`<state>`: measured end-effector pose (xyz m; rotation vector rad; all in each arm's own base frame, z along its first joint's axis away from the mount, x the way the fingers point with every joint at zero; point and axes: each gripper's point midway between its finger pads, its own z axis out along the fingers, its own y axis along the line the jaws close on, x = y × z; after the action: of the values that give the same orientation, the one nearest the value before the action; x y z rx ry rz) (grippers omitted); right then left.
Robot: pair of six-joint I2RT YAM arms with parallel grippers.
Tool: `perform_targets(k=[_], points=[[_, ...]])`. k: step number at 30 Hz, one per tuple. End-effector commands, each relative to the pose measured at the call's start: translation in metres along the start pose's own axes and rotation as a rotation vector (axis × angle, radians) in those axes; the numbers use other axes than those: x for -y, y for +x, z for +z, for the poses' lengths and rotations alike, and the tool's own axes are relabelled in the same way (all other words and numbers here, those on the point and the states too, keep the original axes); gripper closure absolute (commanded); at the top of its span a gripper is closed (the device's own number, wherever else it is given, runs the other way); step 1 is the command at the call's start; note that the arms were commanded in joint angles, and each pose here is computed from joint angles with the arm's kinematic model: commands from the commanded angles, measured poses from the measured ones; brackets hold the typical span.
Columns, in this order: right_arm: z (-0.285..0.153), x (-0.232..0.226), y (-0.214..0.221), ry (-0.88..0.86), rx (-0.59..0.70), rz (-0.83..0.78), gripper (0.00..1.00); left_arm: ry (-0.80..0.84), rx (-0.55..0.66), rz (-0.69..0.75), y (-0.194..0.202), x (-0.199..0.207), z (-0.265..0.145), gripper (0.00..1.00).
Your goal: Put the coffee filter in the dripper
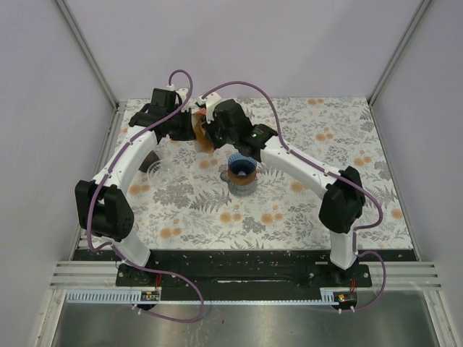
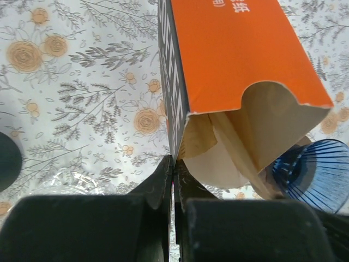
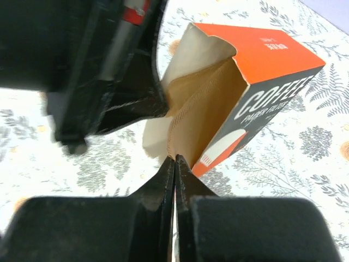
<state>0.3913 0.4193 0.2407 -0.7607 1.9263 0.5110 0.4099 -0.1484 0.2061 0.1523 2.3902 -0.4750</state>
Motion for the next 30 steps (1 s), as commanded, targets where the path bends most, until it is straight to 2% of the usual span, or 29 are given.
perform_targets(k=[1,9,15,19,26,30], points=[[-0.07,-0.015,-0.066,-0.1,0.161,0.1,1.0,-0.079,0.111,0.063,-0.033,-0.016,-0.004,1.0],[-0.124,0.0,-0.073,-0.184,0.186,0.255,1.0,-0.259,0.151,0.181,-0.049,-0.057,-0.002,1.0],[-0.161,0.033,-0.068,-0.144,0.196,0.329,1.0,-0.387,0.077,0.377,-0.041,-0.079,0.012,1.0],[-0.172,0.046,-0.062,-0.099,0.185,0.34,1.0,-0.451,0.015,0.568,-0.025,-0.073,0.029,1.0],[-0.181,0.063,-0.052,-0.032,0.175,0.341,1.0,-0.496,-0.075,0.687,-0.004,-0.071,0.049,1.0],[-0.181,0.064,-0.05,-0.027,0.172,0.34,1.0,-0.559,-0.073,0.816,0.002,-0.063,0.051,1.0]])
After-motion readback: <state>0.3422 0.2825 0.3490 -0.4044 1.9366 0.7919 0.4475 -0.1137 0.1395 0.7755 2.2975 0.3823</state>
